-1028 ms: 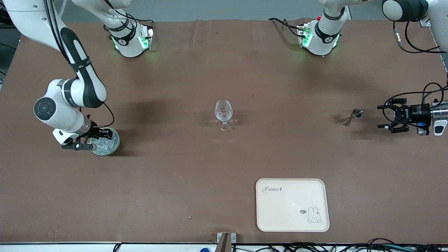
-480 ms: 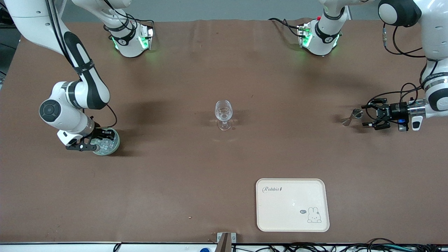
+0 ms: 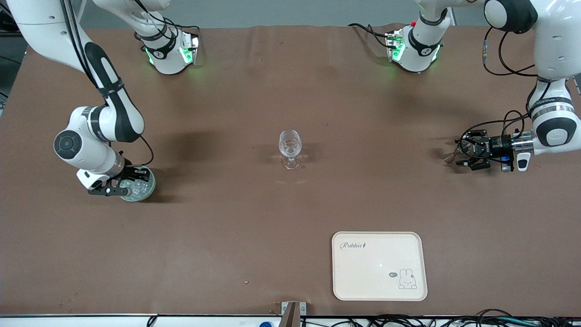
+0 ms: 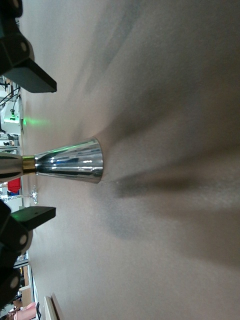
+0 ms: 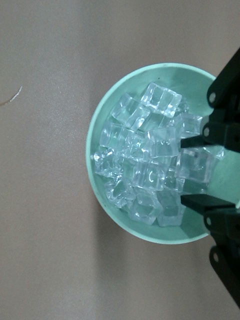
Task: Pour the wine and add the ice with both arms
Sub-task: 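Grasp an ice cube with the right gripper while the left gripper grasps the jigger, then lift the ice cube with the right gripper while the left gripper lifts the jigger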
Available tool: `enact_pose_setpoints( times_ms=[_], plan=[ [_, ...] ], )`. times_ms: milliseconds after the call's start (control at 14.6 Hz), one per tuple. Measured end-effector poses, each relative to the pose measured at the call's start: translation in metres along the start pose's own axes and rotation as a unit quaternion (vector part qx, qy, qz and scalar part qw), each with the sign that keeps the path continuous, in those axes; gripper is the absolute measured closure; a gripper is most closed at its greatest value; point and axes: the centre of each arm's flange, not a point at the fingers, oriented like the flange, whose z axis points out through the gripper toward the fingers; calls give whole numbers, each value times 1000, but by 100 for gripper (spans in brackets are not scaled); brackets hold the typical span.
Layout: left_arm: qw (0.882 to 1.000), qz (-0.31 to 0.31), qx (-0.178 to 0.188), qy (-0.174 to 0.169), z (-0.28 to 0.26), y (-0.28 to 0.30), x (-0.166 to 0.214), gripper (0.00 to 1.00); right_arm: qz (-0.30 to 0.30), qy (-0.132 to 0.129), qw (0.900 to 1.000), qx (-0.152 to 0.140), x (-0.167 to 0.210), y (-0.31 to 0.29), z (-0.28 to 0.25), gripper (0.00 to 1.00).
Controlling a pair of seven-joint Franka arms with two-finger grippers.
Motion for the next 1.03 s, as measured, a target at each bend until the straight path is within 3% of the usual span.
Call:
enact_pose_setpoints(
  times_ms=[343, 548, 617, 754, 891, 1028],
  plan=[
    [1000, -8, -16, -1, -6, 5, -9, 0, 0, -1, 1000, 0, 0, 0, 1, 59],
    [1000, -17, -20, -2, -7, 6, -12, 7, 0, -1, 1000, 0, 0, 0, 1, 62],
    [1000, -17, -20, -2, -7, 5, -12, 15, 0, -1, 1000, 0, 0, 0, 1, 62],
    [1000, -17, -20, -3, -6, 5, -12, 38, 0, -1, 1000, 0, 0, 0, 1, 75],
    [1000, -18, -20, -4, -5, 5, -12, 43, 0, -1, 1000, 0, 0, 0, 1, 75],
    [999, -20, -24, -6, -5, 4, -12, 63, 0, -1, 1000, 0, 0, 0, 0, 75]
  ],
)
